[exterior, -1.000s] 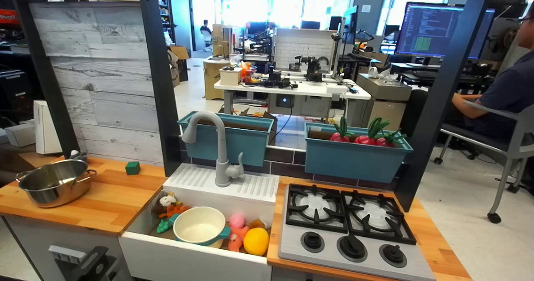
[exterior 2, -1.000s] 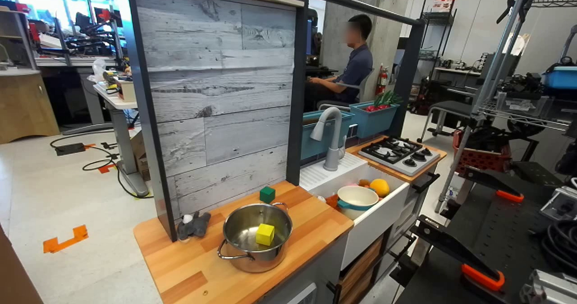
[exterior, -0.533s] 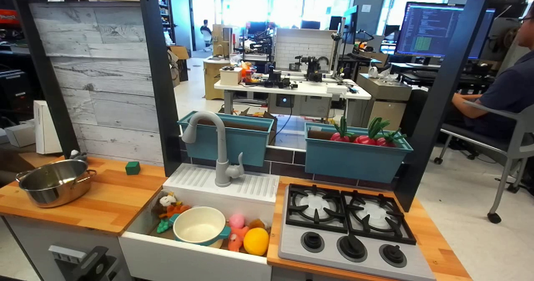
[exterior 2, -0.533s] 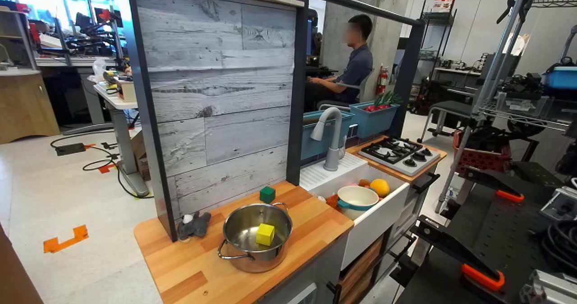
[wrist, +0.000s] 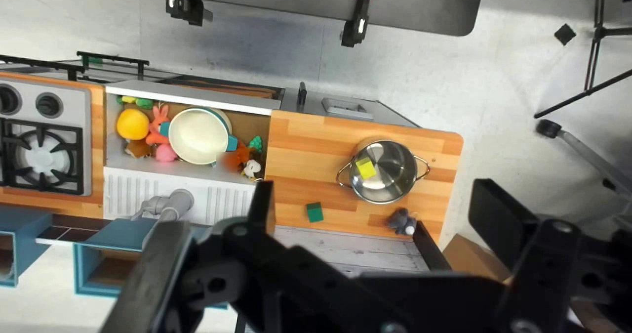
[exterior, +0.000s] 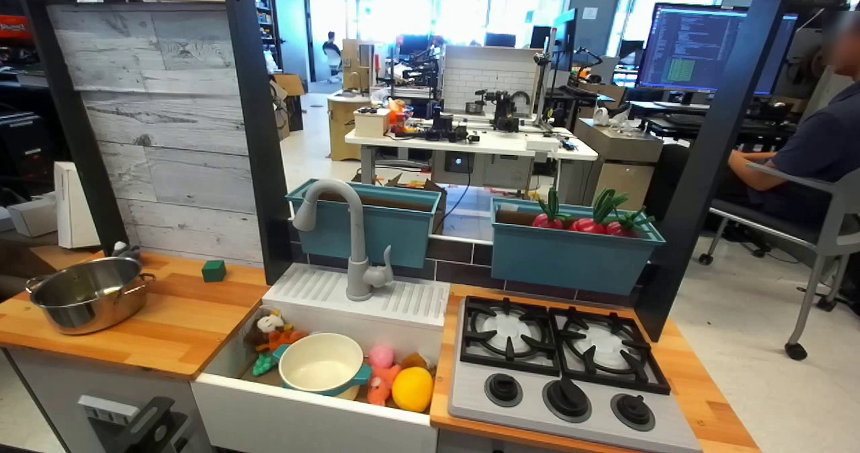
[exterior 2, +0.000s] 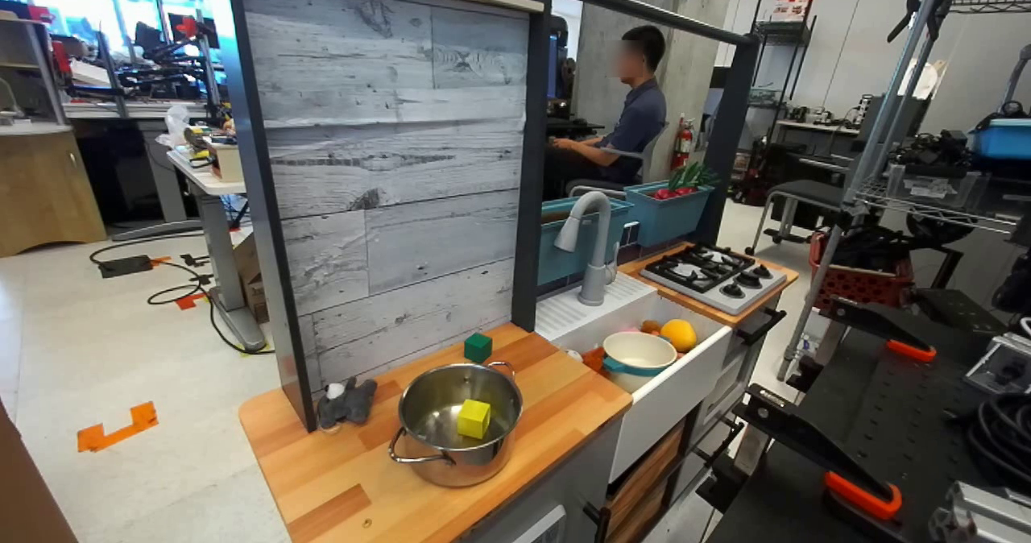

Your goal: Put the green cube in the pot

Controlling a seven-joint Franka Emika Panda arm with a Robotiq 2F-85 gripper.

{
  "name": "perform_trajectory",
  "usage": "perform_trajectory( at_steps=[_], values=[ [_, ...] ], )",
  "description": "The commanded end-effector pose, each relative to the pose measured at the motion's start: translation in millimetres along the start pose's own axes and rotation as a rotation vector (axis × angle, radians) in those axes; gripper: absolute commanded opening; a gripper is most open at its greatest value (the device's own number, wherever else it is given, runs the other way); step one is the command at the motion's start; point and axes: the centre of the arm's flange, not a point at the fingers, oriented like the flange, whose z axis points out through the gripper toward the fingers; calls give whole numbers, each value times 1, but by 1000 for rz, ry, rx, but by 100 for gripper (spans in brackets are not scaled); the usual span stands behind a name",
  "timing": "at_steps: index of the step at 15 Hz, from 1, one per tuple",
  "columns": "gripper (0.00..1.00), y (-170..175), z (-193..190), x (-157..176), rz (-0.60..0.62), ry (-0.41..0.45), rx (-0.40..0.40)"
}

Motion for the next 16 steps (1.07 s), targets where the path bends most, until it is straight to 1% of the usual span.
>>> perform_trajectory(
  at_steps=[1, 4, 6, 8, 10, 11, 14, 16],
  values=[
    [100, 17, 17, 67, 47, -8, 7],
    [100, 29, 39, 109, 51, -8, 19],
    [100, 33, 62, 133, 49, -15, 29],
    [100, 35, 96, 151, 52, -42, 30],
    [100, 33, 143, 163, 48, -63, 9],
    [100, 33, 175, 168, 33, -66, -11],
    [100, 33, 245, 181, -2, -60, -46],
    [100, 33, 286, 178, -12, -63, -60]
  ],
)
